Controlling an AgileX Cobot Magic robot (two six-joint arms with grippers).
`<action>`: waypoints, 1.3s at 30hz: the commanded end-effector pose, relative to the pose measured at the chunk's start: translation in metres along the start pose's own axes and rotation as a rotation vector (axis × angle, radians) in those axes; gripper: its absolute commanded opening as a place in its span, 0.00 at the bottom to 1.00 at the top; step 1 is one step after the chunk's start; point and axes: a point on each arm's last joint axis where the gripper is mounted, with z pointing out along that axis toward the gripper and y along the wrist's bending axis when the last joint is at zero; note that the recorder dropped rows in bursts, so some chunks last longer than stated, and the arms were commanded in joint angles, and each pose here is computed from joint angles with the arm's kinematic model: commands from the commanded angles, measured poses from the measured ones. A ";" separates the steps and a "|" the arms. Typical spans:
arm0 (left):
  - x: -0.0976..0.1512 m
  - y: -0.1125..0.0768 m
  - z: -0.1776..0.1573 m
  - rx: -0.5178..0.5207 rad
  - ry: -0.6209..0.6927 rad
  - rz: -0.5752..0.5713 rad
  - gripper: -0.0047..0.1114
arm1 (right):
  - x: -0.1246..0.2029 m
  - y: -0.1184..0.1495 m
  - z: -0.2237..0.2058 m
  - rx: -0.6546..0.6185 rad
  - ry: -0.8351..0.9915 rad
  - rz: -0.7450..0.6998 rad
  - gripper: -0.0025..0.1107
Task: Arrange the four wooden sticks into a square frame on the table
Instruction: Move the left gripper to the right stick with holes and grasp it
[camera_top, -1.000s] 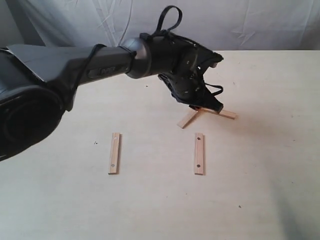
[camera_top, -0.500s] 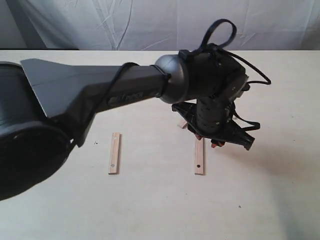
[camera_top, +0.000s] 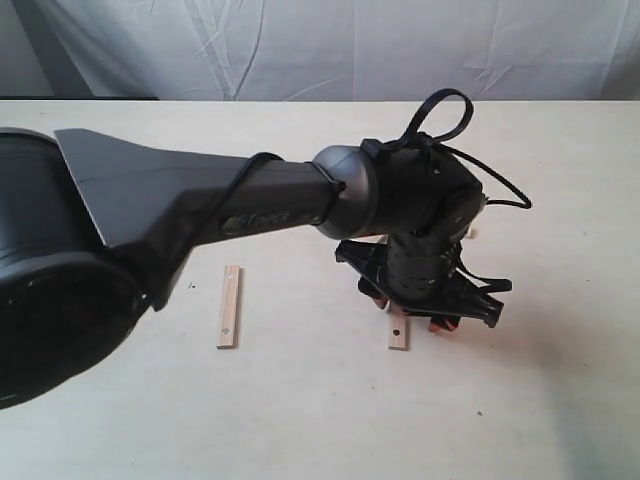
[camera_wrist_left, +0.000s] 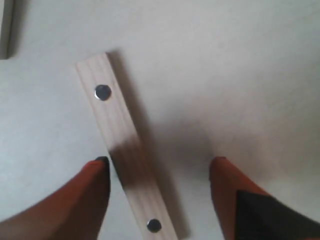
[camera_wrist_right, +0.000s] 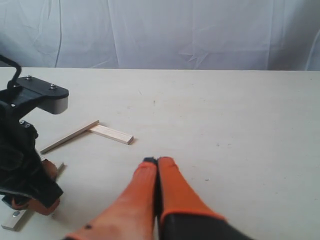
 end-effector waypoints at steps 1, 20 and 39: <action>-0.002 -0.001 -0.014 0.020 -0.031 -0.009 0.63 | 0.000 0.000 0.000 0.006 -0.011 -0.003 0.02; 0.000 0.006 0.013 -0.016 -0.073 -0.089 0.62 | 0.000 0.000 0.000 0.006 -0.011 -0.003 0.02; 0.013 -0.010 0.027 -0.009 -0.033 -0.015 0.22 | 0.000 0.000 0.000 0.006 -0.011 -0.003 0.02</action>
